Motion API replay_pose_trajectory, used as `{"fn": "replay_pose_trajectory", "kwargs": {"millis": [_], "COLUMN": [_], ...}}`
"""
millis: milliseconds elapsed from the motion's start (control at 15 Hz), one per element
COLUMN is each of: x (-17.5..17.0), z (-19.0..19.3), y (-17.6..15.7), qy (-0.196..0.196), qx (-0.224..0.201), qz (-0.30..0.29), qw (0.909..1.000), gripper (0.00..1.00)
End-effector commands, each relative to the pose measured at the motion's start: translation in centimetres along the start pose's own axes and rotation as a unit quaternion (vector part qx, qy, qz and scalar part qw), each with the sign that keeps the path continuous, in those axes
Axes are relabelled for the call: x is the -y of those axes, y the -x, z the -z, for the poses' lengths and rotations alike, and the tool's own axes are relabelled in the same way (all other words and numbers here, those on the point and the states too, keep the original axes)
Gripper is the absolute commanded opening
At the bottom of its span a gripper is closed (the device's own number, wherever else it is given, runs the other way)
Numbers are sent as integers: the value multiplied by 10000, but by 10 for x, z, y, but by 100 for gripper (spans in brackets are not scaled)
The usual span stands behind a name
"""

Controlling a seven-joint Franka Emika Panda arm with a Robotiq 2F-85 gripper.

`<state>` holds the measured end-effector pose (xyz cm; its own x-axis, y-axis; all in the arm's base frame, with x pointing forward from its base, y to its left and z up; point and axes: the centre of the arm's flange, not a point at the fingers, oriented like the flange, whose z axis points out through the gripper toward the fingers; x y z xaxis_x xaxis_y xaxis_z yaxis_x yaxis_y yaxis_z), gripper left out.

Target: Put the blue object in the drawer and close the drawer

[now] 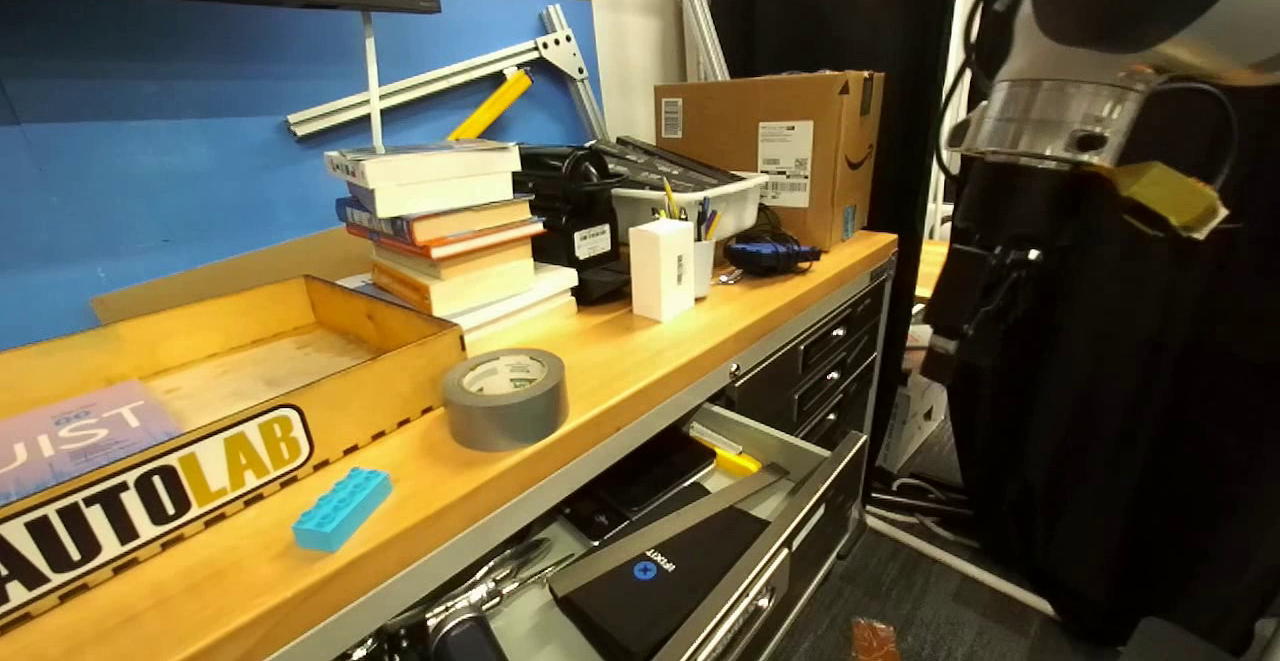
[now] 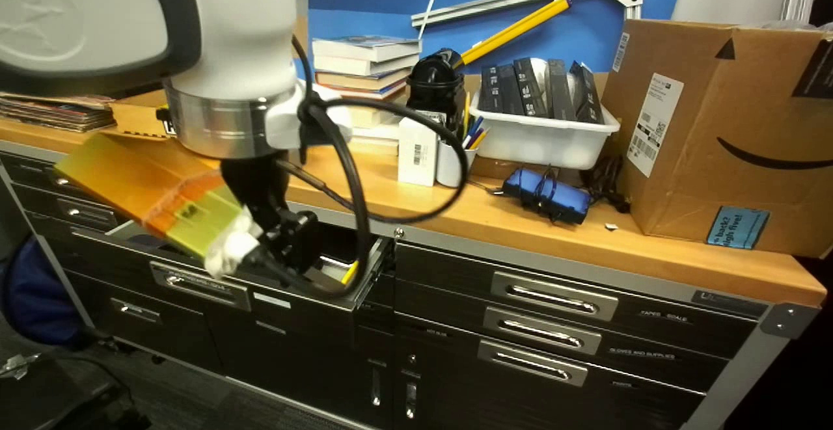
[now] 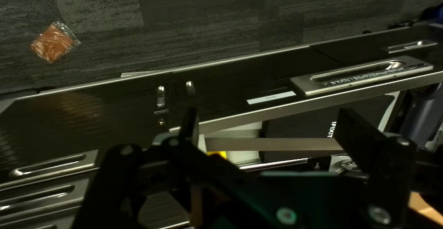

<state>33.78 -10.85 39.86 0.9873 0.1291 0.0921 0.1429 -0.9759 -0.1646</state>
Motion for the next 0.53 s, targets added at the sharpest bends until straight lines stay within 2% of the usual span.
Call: {"fn": "replay_pose_trajectory", "kwargs": {"millis": [0, 200, 467], "x": [90, 175, 267], "z": [5, -4, -20], "y": [-46, -80, -115], "qy": [664, 995, 1176], "qx": [472, 719, 641], "qz": [302, 722, 1515], "qw": [9962, 9898, 9793], "gripper": [100, 100, 100]}}
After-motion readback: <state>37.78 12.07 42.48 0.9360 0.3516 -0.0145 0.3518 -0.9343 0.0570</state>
